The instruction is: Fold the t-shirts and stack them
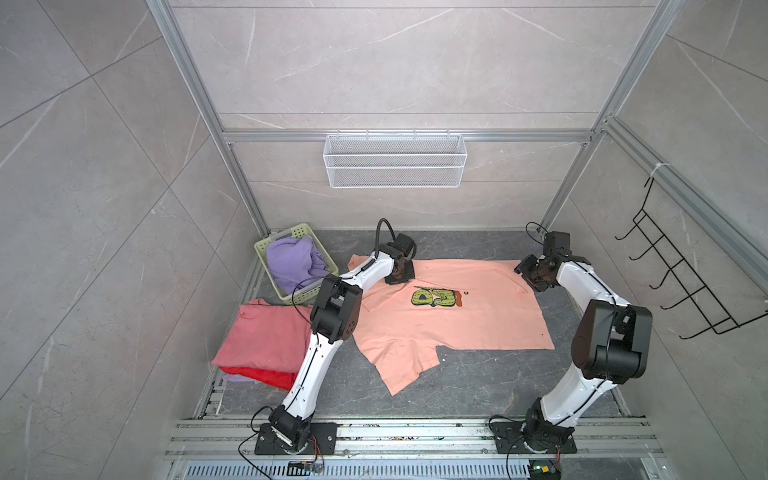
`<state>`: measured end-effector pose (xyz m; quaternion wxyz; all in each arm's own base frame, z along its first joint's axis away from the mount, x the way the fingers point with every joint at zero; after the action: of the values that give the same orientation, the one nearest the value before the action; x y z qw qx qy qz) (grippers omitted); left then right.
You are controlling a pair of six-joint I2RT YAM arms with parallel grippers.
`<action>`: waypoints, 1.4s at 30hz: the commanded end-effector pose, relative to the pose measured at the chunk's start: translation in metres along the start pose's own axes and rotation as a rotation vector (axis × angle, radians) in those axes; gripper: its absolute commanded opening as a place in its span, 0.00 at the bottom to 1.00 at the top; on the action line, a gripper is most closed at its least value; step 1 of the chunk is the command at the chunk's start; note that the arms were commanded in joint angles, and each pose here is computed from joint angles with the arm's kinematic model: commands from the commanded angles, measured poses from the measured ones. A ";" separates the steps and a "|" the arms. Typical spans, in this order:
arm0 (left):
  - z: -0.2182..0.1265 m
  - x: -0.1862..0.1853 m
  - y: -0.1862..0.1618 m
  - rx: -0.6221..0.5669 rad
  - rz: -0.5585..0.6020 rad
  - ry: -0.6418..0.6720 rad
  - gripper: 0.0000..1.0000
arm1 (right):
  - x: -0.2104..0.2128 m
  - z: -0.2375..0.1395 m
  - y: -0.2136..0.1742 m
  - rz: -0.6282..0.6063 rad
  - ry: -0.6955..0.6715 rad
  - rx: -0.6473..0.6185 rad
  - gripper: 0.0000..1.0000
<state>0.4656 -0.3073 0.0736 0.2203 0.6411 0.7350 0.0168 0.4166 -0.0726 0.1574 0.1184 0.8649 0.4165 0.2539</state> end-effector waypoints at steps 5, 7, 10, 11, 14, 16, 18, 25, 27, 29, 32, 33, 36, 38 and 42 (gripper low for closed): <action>-0.042 -0.008 0.005 -0.043 0.018 -0.014 0.00 | -0.005 -0.007 -0.007 -0.013 -0.008 0.002 0.57; -0.059 -0.011 0.006 -0.061 0.027 -0.027 0.00 | -0.006 -0.007 -0.009 -0.015 -0.008 0.002 0.57; -0.071 -0.012 -0.001 -0.062 0.049 -0.031 0.00 | -0.008 -0.007 -0.011 -0.015 -0.013 0.005 0.57; -0.074 -0.012 -0.005 -0.058 0.058 -0.029 0.00 | -0.009 -0.006 -0.013 -0.015 -0.014 0.010 0.57; -0.081 -0.013 -0.015 -0.040 0.091 -0.028 0.00 | -0.011 -0.004 -0.017 -0.014 -0.018 0.018 0.57; -0.088 -0.016 -0.024 -0.023 0.126 -0.032 0.00 | -0.012 -0.002 -0.020 -0.014 -0.020 0.024 0.57; -0.096 -0.020 -0.035 0.011 0.172 -0.057 0.00 | -0.013 -0.002 -0.022 -0.011 -0.022 0.027 0.57; -0.123 -0.010 -0.101 0.407 0.322 -0.137 0.33 | -0.018 0.001 -0.024 -0.025 -0.050 0.038 0.57; -0.130 -0.003 -0.106 0.416 0.342 -0.125 0.37 | -0.018 0.001 -0.023 -0.026 -0.052 0.041 0.57; -0.137 -0.003 -0.097 0.351 0.332 -0.157 0.43 | -0.017 0.002 -0.023 -0.023 -0.046 0.044 0.57; -0.141 0.009 -0.074 0.270 0.273 -0.128 0.45 | -0.015 0.000 -0.023 -0.021 -0.035 0.040 0.57; -0.139 0.014 -0.068 0.249 0.250 -0.106 0.45 | -0.015 -0.001 -0.023 -0.020 -0.033 0.039 0.57; -0.129 0.032 -0.052 0.187 0.159 -0.061 0.45 | -0.015 -0.003 -0.023 -0.017 -0.029 0.036 0.57; -0.119 0.044 -0.045 0.155 0.099 -0.033 0.46 | -0.014 -0.005 -0.023 -0.014 -0.020 0.027 0.57; -0.103 0.066 -0.044 0.118 -0.002 0.033 0.48 | -0.011 -0.002 -0.027 0.020 0.018 0.041 0.57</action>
<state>0.3790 -0.2330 0.1308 0.1552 0.6865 0.7089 -0.0446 0.3952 -0.0669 0.1396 0.1021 0.8678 0.4244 0.2377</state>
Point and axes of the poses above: each gripper's point midway between its finger pads, its own z axis out along the fingers, its own x axis along the line the jaws close on, y = z × x, the point moved 5 cm from there along -z, back along the fingers, and after that the axes turned 6 degrees about -z, right-handed, at the moved point
